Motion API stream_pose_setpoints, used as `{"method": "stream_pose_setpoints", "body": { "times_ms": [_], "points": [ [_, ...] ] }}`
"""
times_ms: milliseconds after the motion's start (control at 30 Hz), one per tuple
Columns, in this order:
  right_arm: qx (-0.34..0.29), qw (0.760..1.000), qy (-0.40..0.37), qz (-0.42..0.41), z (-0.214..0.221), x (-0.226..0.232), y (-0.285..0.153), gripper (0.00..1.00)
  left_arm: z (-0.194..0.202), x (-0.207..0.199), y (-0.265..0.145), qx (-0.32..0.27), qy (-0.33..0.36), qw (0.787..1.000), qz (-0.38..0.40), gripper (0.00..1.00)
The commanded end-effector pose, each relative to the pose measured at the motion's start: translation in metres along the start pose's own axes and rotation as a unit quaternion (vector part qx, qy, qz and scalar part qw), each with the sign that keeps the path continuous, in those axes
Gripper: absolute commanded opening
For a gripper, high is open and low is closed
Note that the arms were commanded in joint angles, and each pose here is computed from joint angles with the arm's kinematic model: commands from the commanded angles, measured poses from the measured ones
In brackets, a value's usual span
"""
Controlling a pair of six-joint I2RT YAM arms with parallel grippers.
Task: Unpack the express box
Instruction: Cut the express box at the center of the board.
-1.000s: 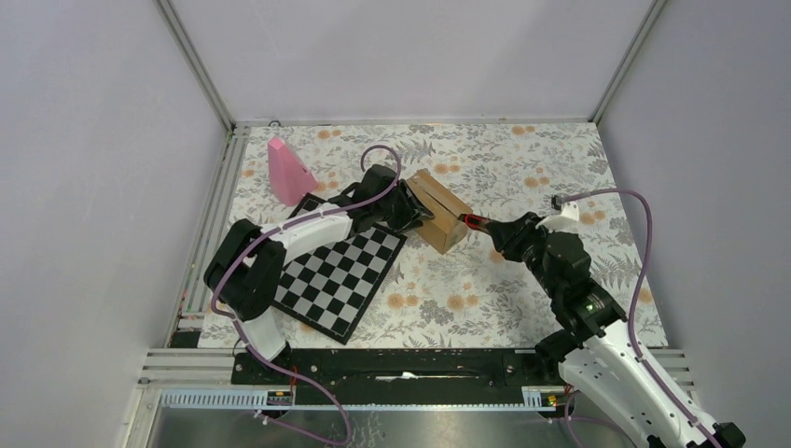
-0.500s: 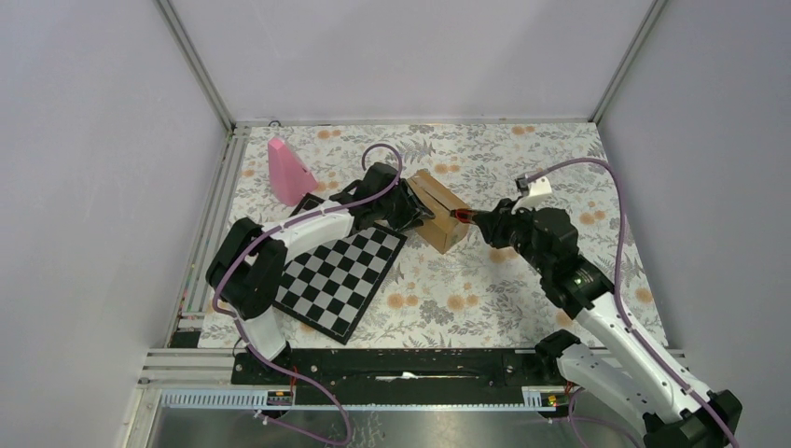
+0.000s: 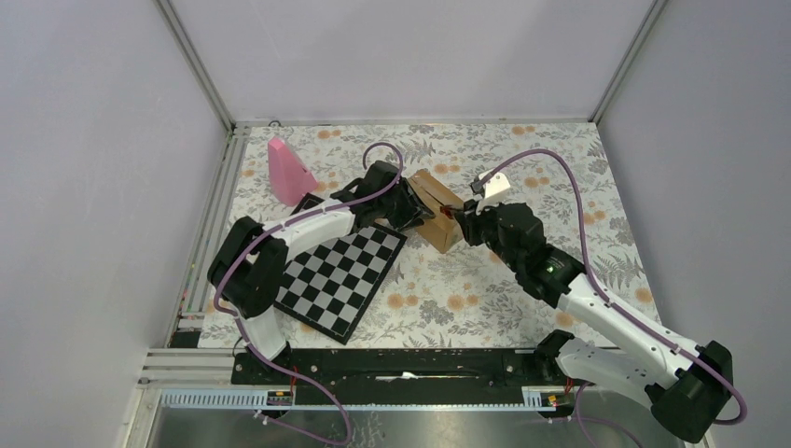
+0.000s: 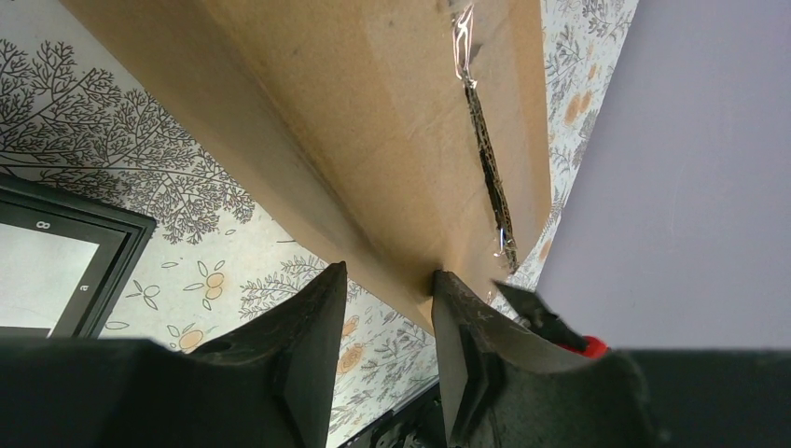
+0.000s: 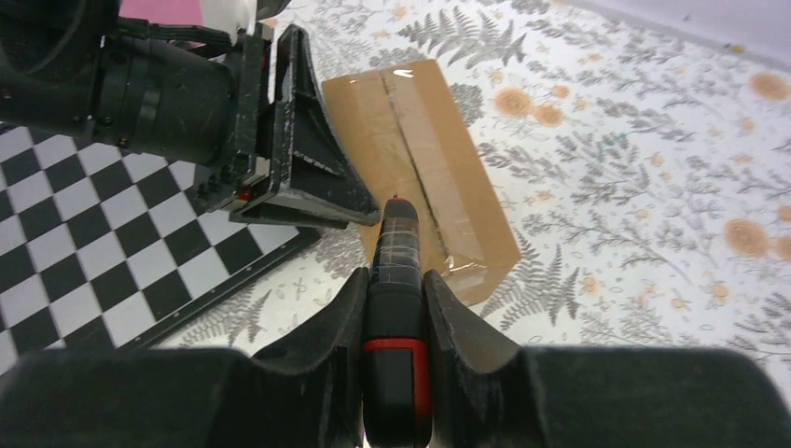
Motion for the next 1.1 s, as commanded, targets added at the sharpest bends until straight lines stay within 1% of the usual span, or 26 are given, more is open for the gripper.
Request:
{"method": "stream_pose_setpoints", "body": {
  "times_ms": [0, 133, 267, 833, 1067],
  "points": [
    [-0.074, 0.995, -0.03, 0.059, -0.046, -0.02, -0.003, 0.0, -0.004, 0.078, 0.013, -0.017, 0.005, 0.99, -0.141, 0.39],
    [-0.077, 0.994, -0.043, 0.065, -0.047, -0.02, -0.003, 0.0, -0.005, 0.079, 0.013, -0.018, 0.006, 0.989, -0.145, 0.39],
    [-0.064, 0.994, -0.059, 0.063, -0.041, -0.016, 0.0, 0.0, -0.005, 0.08, 0.013, -0.018, 0.006, 0.989, -0.149, 0.39],
    [-0.035, 0.995, -0.082, 0.046, -0.025, -0.006, 0.009, 0.0, -0.005, 0.079, 0.013, -0.013, 0.005, 0.989, -0.148, 0.39],
    [-0.023, 0.993, -0.097, 0.056, -0.023, -0.009, 0.008, 0.0, -0.005, 0.079, 0.012, -0.011, 0.004, 0.989, -0.147, 0.39]
  ]
}}
Point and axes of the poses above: each gripper's point midway between its finger pads, its own y axis out along the fingers, its own x axis along the line the jaws close on, z = x × y, the point moved 1 cm from there along -y, back along the fingers, and after that the axes turned 8 degrees about -y, right-handed, at the moved point
